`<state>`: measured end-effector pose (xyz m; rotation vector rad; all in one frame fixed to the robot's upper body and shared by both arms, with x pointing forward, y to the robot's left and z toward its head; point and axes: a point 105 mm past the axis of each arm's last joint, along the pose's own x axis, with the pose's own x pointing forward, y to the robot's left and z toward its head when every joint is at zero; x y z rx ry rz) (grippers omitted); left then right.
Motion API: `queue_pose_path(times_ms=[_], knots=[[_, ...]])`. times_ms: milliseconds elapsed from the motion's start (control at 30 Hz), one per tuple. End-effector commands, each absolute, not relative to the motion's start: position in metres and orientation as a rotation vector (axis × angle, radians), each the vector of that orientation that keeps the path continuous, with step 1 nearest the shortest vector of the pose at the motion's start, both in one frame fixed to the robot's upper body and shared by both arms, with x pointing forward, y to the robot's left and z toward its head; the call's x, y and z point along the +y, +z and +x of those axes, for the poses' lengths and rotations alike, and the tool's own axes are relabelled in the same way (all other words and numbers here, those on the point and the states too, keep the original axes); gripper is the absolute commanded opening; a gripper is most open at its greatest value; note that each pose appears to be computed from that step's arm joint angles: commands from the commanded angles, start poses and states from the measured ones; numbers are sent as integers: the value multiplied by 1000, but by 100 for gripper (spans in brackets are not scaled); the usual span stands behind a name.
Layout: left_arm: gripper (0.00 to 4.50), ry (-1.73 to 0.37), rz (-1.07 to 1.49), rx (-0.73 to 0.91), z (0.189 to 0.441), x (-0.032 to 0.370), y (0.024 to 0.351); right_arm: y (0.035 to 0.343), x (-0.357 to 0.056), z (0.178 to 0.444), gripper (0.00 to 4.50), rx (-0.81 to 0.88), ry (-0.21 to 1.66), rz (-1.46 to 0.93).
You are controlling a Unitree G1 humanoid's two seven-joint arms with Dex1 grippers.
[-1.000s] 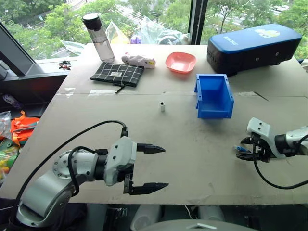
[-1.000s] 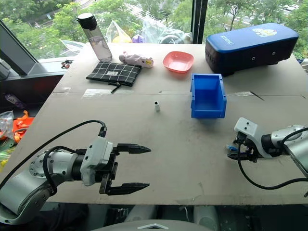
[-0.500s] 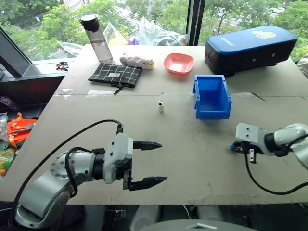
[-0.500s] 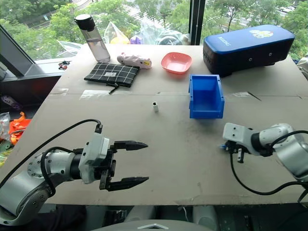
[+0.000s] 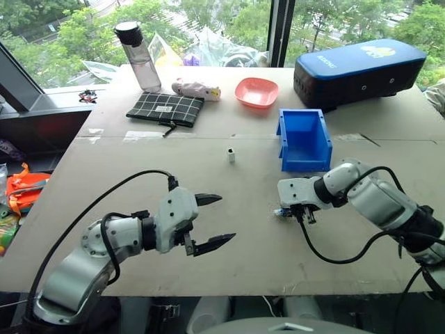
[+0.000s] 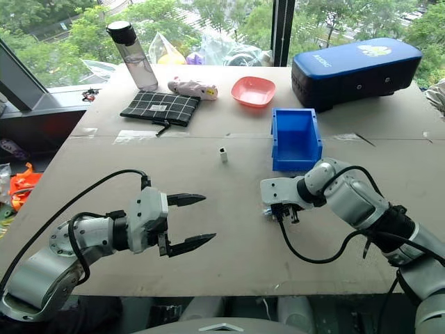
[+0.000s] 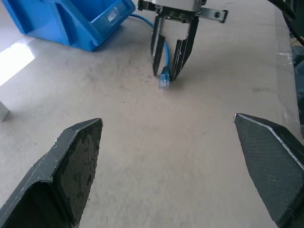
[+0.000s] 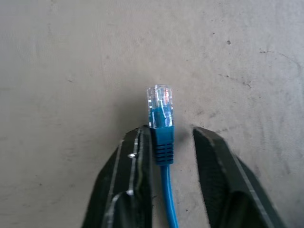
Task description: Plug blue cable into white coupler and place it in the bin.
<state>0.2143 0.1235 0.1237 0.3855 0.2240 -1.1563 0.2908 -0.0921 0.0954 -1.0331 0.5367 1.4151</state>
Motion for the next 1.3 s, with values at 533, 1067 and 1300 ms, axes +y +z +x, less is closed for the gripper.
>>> queue_pose_path(times_ms=[533,1067,1300], knots=[[450,-1340,373,224,276,42,101,136,-162,189,438,127,1081,-193],[159,-1498,398,313,263,-15,41,106,-176,152,444,231,932,-238],[2,-1526,317,272,271,-12,54,97,-154,157,444,245,874,-79]])
